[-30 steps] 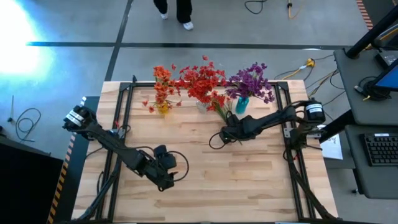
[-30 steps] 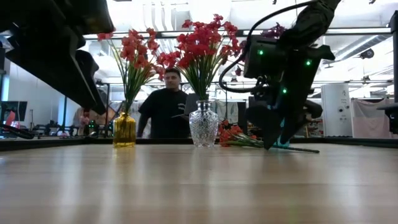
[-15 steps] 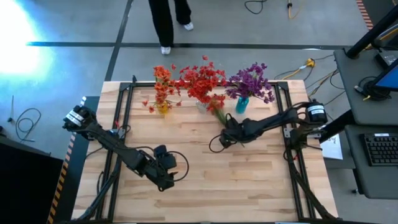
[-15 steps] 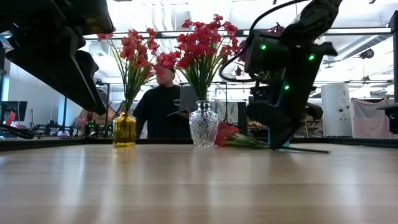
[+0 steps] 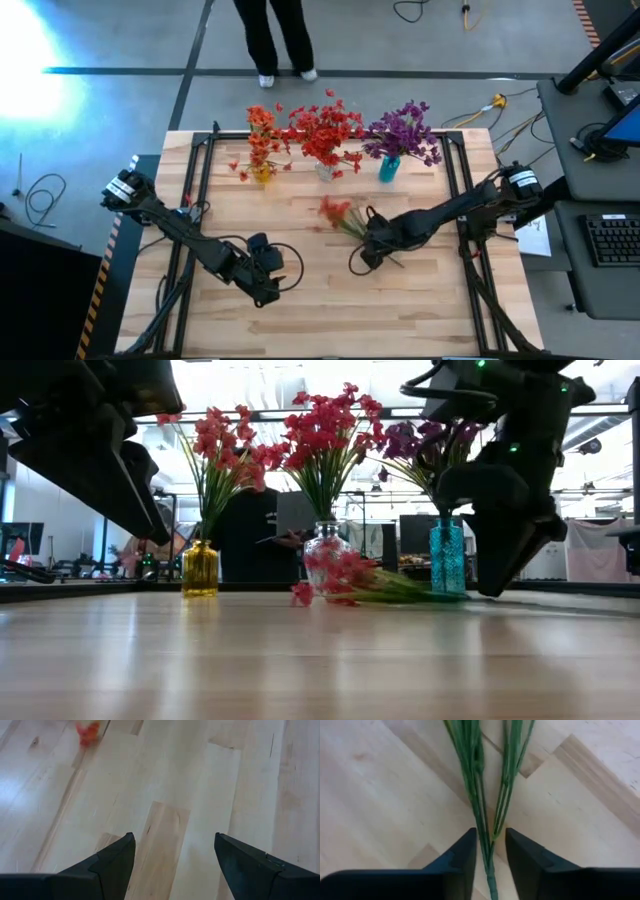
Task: Sort flowers into vase by color
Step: Put the orange flowers into the yellow vase
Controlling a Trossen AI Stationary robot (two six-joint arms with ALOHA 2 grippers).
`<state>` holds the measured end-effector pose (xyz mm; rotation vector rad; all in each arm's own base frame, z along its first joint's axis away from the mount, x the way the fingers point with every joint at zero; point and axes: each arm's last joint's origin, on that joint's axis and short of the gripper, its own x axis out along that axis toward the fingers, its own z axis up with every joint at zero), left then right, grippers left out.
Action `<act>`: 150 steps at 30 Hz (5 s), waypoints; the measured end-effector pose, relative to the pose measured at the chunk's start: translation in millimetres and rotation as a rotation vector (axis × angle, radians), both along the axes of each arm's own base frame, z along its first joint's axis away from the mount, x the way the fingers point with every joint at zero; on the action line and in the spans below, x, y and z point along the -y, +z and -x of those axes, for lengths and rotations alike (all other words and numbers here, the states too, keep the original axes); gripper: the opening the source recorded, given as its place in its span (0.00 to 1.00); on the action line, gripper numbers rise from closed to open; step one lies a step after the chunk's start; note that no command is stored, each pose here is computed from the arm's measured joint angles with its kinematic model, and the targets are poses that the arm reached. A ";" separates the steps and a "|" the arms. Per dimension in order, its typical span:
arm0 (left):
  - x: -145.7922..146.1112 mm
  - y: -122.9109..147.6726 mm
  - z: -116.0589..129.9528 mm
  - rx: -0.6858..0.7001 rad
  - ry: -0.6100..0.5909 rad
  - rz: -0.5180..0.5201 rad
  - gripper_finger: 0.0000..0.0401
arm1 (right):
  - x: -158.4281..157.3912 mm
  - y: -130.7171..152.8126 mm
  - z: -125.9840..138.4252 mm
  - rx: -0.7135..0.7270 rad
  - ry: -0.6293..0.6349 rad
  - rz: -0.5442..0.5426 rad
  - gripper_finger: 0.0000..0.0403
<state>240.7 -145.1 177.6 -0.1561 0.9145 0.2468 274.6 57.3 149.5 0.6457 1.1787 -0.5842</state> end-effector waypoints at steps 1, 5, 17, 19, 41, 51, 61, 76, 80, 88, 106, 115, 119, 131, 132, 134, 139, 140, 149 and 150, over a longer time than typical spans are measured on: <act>0.0 0.0 0.0 -0.001 -0.002 -0.002 0.64 | -2.4 0.1 0.6 0.000 0.007 0.002 0.24; 0.0 0.1 0.0 -0.001 -0.005 -0.003 0.64 | -7.4 2.0 0.7 0.020 0.047 0.022 0.37; 1.1 2.9 -2.1 -0.001 -0.096 -0.062 0.64 | 1.1 -4.0 -19.1 0.143 0.150 0.184 0.65; 2.5 6.7 -4.2 0.010 -0.120 -0.073 0.64 | 3.8 -10.1 -21.9 0.133 0.149 0.190 0.68; 14.9 67.7 -26.4 0.118 -0.320 -0.288 0.64 | 6.0 -27.5 -31.6 0.134 0.165 0.212 0.17; 8.5 68.2 -22.5 0.061 -0.287 -0.410 0.64 | -7.1 -1.8 -23.6 0.204 0.239 0.191 0.04; 8.8 67.4 -24.2 0.132 -0.272 -0.498 0.64 | -37.6 58.2 3.0 0.427 0.319 0.219 0.05; 13.3 45.7 -30.0 0.439 -0.343 -0.457 0.64 | -75.2 119.4 43.6 0.761 0.416 0.413 0.06; 12.1 43.0 -28.2 0.626 -0.327 -0.447 0.64 | -84.7 125.8 35.0 0.877 0.439 0.522 0.06; 6.9 50.9 -19.5 0.924 -0.291 -0.388 0.64 | -103.8 135.7 0.7 1.210 0.586 0.779 0.06; 7.4 87.5 -29.4 1.087 -0.215 -0.374 0.64 | -93.6 109.4 -44.6 1.278 0.620 0.871 0.06; 4.5 98.5 -45.7 1.135 -0.258 -0.333 0.64 | -90.1 109.3 -46.2 1.270 0.612 0.874 0.06; 4.2 99.5 -56.3 1.118 -0.249 -0.347 0.64 | -87.7 109.0 -47.4 1.266 0.603 0.871 0.06; 3.8 105.3 -67.2 1.125 -0.225 -0.357 0.34 | -85.8 107.3 -48.5 1.251 0.601 0.861 0.06; 3.9 105.4 -67.4 1.123 -0.225 -0.357 0.30 | -85.6 107.4 -48.6 1.253 0.596 0.856 0.06; 3.7 105.5 -67.4 1.121 -0.221 -0.356 0.21 | -85.1 107.4 -48.8 1.255 0.591 0.849 0.06; 3.4 105.4 -67.5 1.119 -0.219 -0.358 0.03 | -85.1 107.4 -48.8 1.261 0.581 0.832 0.08; 3.4 105.5 -67.5 1.119 -0.219 -0.358 0.02 | -85.1 107.7 -48.8 1.263 0.578 0.829 0.09; -3.1 118.0 -57.3 1.059 -0.091 -0.424 0.02 | -82.7 125.9 -48.3 1.286 0.471 0.834 0.37; -5.3 121.9 -54.1 1.043 -0.078 -0.434 0.02 | -81.5 128.5 -46.9 1.278 0.442 0.840 0.39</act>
